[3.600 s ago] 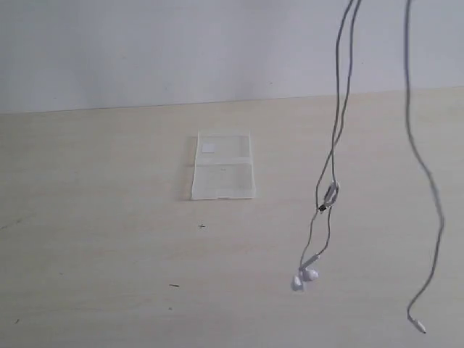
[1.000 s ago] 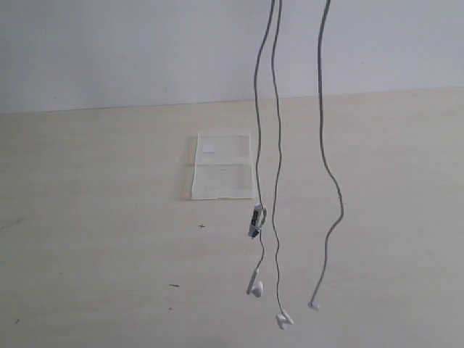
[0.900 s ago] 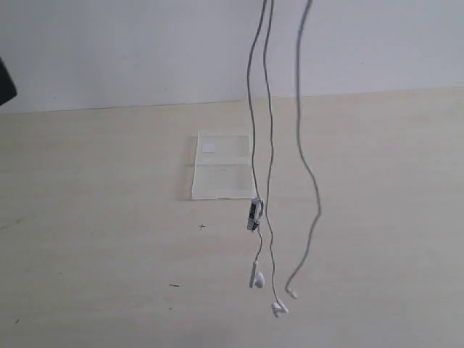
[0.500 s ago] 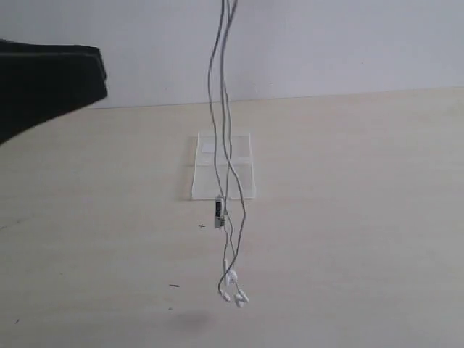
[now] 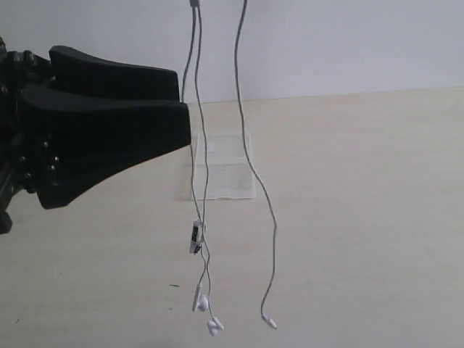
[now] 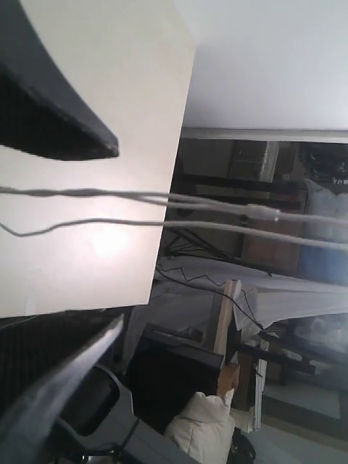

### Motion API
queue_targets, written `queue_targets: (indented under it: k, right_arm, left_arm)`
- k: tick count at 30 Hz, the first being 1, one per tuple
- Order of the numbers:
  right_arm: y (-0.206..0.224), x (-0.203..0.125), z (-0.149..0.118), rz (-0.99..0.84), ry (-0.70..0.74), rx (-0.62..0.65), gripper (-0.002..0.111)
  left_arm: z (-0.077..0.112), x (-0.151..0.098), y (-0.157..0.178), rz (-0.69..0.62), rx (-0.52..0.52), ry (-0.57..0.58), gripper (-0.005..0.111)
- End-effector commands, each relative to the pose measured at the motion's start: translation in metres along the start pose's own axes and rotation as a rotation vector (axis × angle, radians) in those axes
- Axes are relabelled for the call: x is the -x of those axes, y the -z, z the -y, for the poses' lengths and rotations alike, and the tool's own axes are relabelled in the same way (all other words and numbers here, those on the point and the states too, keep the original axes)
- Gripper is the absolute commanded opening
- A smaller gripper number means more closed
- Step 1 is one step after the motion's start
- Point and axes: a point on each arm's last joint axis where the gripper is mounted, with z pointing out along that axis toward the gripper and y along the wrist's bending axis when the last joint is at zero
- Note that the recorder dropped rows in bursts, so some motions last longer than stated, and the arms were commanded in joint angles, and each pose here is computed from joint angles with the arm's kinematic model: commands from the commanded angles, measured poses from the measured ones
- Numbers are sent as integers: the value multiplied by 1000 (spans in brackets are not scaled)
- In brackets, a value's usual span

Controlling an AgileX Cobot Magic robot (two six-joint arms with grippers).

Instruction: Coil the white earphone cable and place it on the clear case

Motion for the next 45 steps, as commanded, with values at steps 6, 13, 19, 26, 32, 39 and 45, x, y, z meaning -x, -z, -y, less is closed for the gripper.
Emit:
queue_targets:
  k: [6,13,19,26,32,39,45]
  right_arm:
    - [-9,-4,4,13,-34,27,0]
    - [-21,-10,11,42,-56,58,0]
    - [-29,-15,16,63,-91,73,0]
    - [-32,-18,18,56,-93,79,0]
    - [-32,-17,19,63,-94,60,0]
    - [-32,-17,21,67,-89,42,0]
    - [-32,-18,19,57,-88,66,0]
  left_arm:
    - [-1,4,0,12,27,-15,60]
    - [1,4,0,19,6,-17,60]
    - [-2,7,0,43,45,-57,67]
    - [-7,5,0,17,94,-71,67]
    - [-2,3,3,-28,87,-16,67]
    - [19,12,13,-26,28,-21,67]
    - [9,18,21,-10,227,-140,76]
